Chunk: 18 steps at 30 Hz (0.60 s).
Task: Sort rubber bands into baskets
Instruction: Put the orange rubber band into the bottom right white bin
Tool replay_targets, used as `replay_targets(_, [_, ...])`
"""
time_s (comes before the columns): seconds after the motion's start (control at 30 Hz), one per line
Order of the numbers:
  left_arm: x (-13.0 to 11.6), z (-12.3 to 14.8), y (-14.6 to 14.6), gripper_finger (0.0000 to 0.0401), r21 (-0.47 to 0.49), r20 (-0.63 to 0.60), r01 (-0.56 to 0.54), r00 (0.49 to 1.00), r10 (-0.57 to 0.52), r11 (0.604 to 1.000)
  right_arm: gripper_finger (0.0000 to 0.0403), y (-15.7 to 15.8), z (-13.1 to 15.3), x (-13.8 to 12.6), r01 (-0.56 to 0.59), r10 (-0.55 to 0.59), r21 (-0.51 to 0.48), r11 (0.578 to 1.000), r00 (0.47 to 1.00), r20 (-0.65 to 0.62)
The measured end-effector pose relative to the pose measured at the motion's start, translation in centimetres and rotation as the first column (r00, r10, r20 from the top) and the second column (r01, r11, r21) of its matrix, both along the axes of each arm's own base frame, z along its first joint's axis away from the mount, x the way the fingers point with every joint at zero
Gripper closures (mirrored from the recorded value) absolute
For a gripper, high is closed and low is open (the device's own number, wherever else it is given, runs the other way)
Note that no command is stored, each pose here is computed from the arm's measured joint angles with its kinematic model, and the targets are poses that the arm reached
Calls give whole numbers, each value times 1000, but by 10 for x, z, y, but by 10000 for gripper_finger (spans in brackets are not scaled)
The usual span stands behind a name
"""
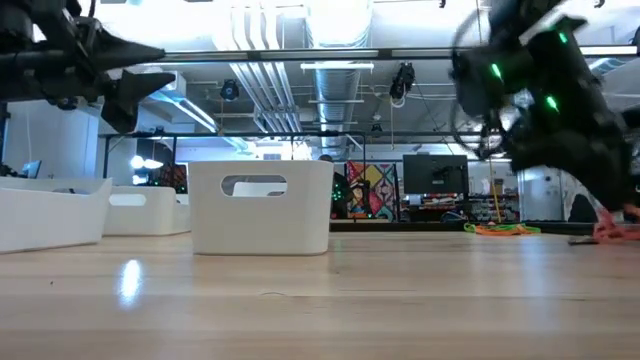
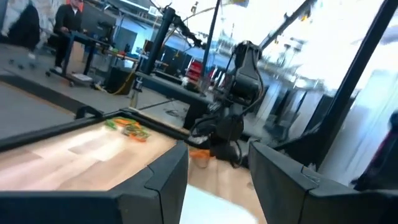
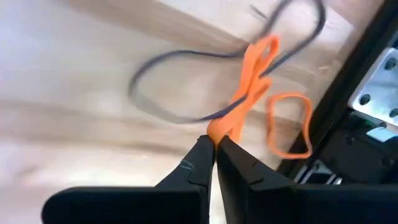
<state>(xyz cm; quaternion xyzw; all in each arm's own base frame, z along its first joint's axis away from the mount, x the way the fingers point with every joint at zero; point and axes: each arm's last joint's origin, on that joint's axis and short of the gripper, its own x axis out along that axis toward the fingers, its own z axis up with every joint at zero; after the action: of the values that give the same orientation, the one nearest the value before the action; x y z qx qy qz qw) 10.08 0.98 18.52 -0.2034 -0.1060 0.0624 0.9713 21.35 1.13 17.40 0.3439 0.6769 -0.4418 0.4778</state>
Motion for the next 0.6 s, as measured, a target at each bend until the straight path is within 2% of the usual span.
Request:
replay_targets(0.07, [0,2,0,247,-27,11,6,1000,-5,1000,391,4,17,13,-12,11,5,1000,998,59])
replay_targets(0.17, [-2,11,0,247,-20,22,5,1000,-4,1000,391,11,43,35,-32,28,16,999,984,175])
replay_targets(0.27, [-4,21,0,247,3,-16,-1,1000,1,1000,391,16,62,53,-37,14,87,996,967,254])
replay_targets(0.43, [-14,43,-1,247,74,-146,-3,989,14,997,391,22,71,78,-76,8,197,977,946,325])
replay_targets(0.6, [-32,66,-3,247,92,-286,17,958,10,996,391,34,64,115,-173,26,273,946,882,470])
